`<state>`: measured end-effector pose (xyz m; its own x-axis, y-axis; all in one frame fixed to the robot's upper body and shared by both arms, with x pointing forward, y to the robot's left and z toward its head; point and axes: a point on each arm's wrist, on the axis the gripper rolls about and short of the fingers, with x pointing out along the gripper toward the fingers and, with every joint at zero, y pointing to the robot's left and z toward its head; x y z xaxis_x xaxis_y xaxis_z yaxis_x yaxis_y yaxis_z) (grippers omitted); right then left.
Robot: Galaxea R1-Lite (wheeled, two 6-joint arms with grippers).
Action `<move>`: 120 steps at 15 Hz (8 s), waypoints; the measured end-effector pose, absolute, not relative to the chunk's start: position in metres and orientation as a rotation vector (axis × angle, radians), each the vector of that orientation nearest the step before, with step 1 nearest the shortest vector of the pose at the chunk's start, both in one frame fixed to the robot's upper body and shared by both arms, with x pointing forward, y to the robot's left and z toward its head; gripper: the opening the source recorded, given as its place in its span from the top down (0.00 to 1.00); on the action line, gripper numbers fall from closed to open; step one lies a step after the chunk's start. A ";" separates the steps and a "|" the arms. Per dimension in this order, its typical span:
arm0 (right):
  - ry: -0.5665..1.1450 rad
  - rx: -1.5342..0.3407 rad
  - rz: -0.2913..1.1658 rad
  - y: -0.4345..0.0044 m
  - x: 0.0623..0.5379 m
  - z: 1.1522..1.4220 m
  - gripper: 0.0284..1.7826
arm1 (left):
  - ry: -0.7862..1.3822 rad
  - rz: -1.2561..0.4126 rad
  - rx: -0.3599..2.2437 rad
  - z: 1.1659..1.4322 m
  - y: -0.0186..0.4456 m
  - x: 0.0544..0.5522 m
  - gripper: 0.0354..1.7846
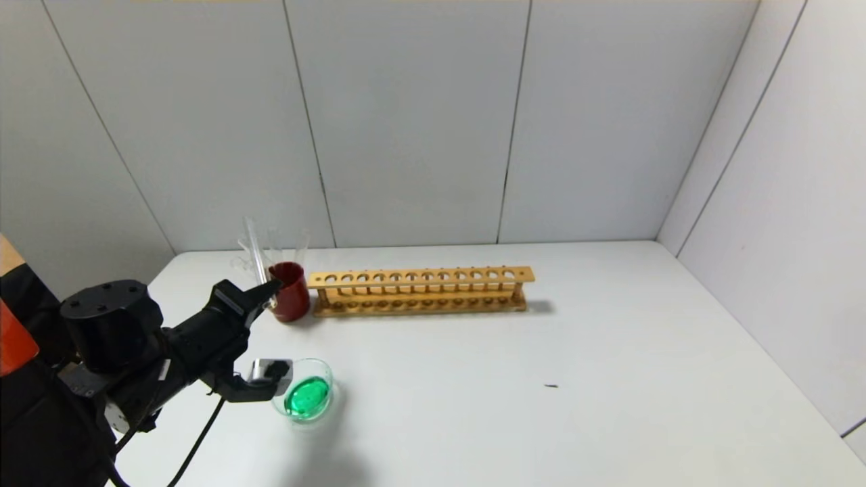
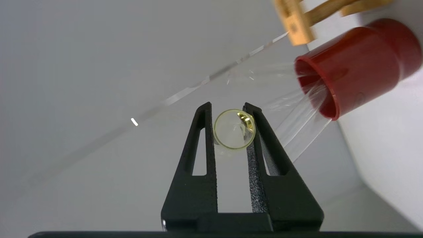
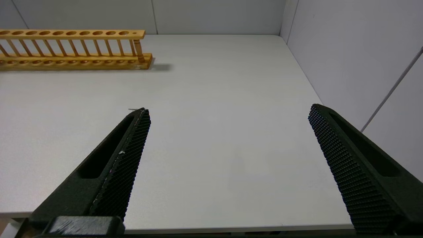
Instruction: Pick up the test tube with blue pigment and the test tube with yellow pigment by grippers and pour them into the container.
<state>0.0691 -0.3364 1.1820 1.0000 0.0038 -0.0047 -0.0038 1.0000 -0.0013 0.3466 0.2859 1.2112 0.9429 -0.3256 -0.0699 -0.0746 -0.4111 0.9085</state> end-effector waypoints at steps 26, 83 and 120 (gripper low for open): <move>0.005 -0.001 0.004 -0.336 0.069 1.182 0.02 | 0.110 -0.059 0.145 1.389 0.263 0.364 0.84; 0.005 -0.001 0.004 -0.336 0.069 1.182 0.02 | 0.247 0.023 0.173 1.264 0.272 0.440 0.02; 0.005 0.003 0.004 -0.336 0.069 1.182 0.02 | 0.012 -0.038 0.055 1.181 0.333 0.069 0.02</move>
